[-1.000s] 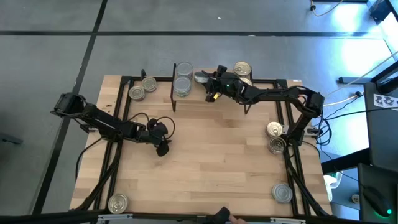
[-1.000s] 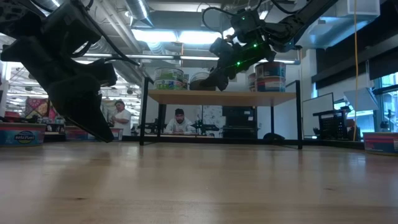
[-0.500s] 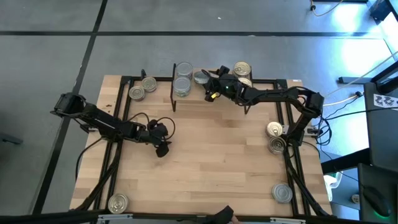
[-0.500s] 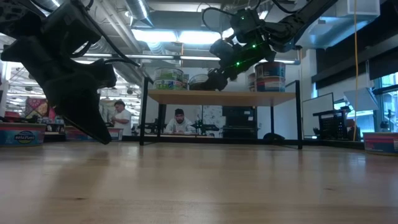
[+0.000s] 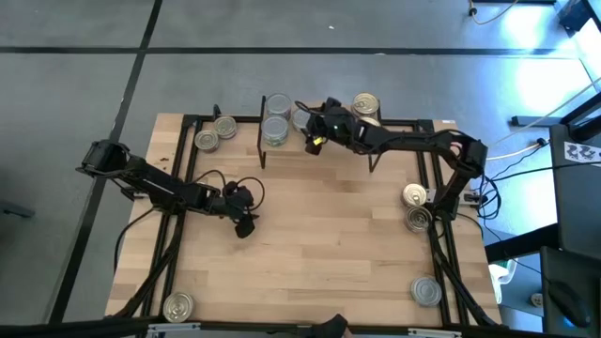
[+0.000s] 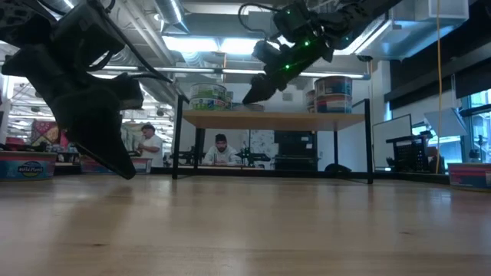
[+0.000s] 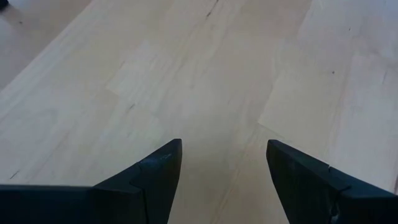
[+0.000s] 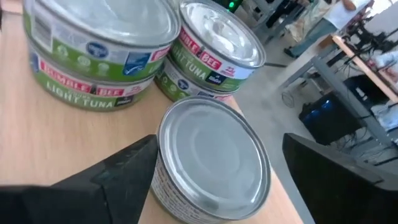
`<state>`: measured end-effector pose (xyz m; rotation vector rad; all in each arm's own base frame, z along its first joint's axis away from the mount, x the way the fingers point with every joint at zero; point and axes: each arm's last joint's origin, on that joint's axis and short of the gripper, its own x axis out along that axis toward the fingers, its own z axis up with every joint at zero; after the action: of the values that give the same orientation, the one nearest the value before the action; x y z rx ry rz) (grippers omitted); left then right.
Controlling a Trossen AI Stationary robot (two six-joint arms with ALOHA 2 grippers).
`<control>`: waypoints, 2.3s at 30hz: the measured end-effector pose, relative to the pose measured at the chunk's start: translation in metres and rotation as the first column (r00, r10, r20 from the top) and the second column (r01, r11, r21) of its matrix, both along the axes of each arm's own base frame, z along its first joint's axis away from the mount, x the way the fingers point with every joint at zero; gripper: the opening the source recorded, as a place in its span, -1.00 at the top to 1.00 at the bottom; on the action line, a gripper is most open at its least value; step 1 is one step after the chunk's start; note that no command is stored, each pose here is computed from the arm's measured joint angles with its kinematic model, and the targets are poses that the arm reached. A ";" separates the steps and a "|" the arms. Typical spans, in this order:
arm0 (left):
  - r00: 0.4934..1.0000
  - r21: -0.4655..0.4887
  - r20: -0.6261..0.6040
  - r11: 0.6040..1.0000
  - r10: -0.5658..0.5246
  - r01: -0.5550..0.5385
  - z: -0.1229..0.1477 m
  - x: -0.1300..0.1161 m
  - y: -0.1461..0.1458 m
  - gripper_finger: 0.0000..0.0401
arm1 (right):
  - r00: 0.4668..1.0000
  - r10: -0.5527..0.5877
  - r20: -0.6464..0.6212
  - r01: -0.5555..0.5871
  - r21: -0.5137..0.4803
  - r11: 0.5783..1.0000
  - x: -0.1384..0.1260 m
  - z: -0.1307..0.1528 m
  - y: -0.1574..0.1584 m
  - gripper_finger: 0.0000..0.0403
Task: Stack canned seafood by type on shelf
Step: Put the green white tuna can on the shelf, then stack the green white tuna can on top of the other green white tuna can on the shelf
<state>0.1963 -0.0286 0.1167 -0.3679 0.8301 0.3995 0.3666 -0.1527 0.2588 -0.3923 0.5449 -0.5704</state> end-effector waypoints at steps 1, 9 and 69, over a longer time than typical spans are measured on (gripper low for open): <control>1.000 0.000 0.000 1.000 0.000 0.000 0.000 0.000 0.000 -0.16 | 1.000 -0.001 -0.002 0.001 0.007 1.000 0.001 0.003 0.000 -0.70; 1.000 0.000 -0.001 1.000 0.000 0.000 0.000 0.000 0.000 -0.16 | 0.998 0.008 -0.062 -0.006 0.026 1.000 0.000 0.019 0.009 -0.69; 0.996 0.077 0.019 0.993 -0.092 0.090 0.003 0.003 -0.001 -0.16 | 0.947 0.207 -0.245 -0.157 0.209 0.965 -0.006 0.027 0.137 -0.69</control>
<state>0.1997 -0.0300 0.1196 -0.2629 0.8046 0.3402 0.3607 -0.0153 0.2860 -0.3379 0.8040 -0.2848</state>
